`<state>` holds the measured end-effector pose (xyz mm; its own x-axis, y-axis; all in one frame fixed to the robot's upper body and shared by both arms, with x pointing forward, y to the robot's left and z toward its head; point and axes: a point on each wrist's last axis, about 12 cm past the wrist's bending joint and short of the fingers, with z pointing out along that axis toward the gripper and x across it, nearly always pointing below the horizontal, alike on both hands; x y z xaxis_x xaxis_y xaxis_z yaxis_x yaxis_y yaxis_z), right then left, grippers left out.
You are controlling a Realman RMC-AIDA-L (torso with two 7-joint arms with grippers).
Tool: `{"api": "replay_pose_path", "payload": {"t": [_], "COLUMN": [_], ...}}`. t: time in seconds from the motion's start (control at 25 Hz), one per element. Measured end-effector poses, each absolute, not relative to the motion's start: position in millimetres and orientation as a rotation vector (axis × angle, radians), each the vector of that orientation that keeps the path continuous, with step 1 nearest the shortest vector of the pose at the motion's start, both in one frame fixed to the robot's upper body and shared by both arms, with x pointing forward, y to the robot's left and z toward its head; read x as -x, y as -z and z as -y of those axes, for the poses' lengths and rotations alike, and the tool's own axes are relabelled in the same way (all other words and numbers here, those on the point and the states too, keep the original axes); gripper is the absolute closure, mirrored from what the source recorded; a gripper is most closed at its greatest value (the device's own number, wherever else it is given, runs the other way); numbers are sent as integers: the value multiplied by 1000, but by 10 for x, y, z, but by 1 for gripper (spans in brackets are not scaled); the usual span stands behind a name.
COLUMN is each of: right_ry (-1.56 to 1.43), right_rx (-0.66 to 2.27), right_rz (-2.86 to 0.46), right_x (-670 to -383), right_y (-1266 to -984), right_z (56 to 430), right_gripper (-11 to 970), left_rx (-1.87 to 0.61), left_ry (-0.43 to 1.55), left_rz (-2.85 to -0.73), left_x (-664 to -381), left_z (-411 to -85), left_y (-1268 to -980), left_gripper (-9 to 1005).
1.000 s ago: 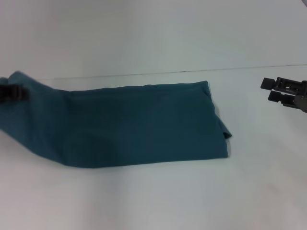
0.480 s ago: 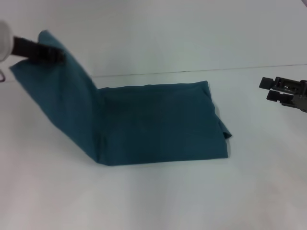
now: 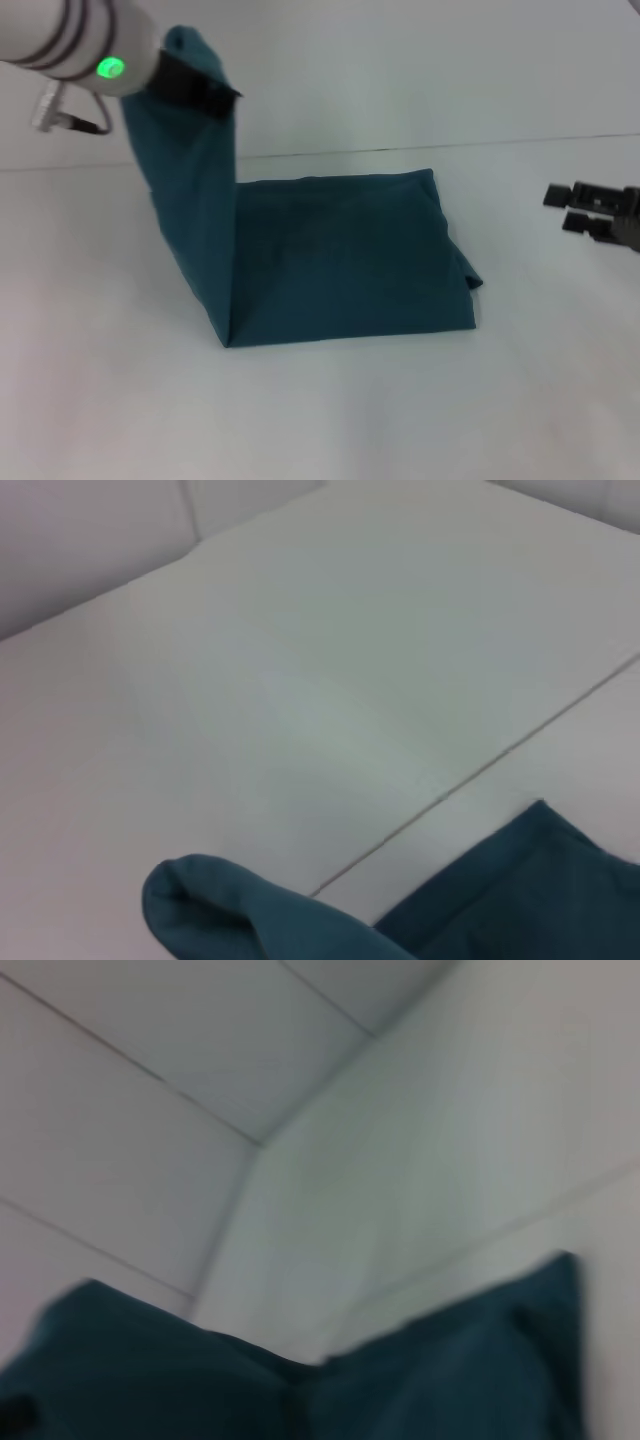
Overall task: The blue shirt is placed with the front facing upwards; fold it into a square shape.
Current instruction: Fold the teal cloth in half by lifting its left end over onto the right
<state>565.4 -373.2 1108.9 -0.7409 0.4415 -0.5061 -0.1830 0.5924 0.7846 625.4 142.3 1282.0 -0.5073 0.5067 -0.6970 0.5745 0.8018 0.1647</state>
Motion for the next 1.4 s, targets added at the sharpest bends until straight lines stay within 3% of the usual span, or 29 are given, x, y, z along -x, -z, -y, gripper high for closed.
{"api": "replay_pose_path", "payload": {"t": [0.72,0.96,1.4], "right_ry": [-1119,-1122,-1121], "right_rx": [-258,-260,-255], "right_rz": [-2179,-2181,-2180], "right_x": [-5606,-5604,-5617], "right_y": [-10969,-10962,-10974], "right_z": [3774,3768,3765], "right_gripper": [164,164,165], "left_rx": [-1240,-1253,-1256], "left_ry": [-13,-36,-31], "left_rz": [-2024,-2063,-2033], "left_x": [-6141,-6273,-6293], "left_z": [-473,-347,-235], "left_y": [-12367,-12189,-12256], "left_gripper": [918,918,917]}}
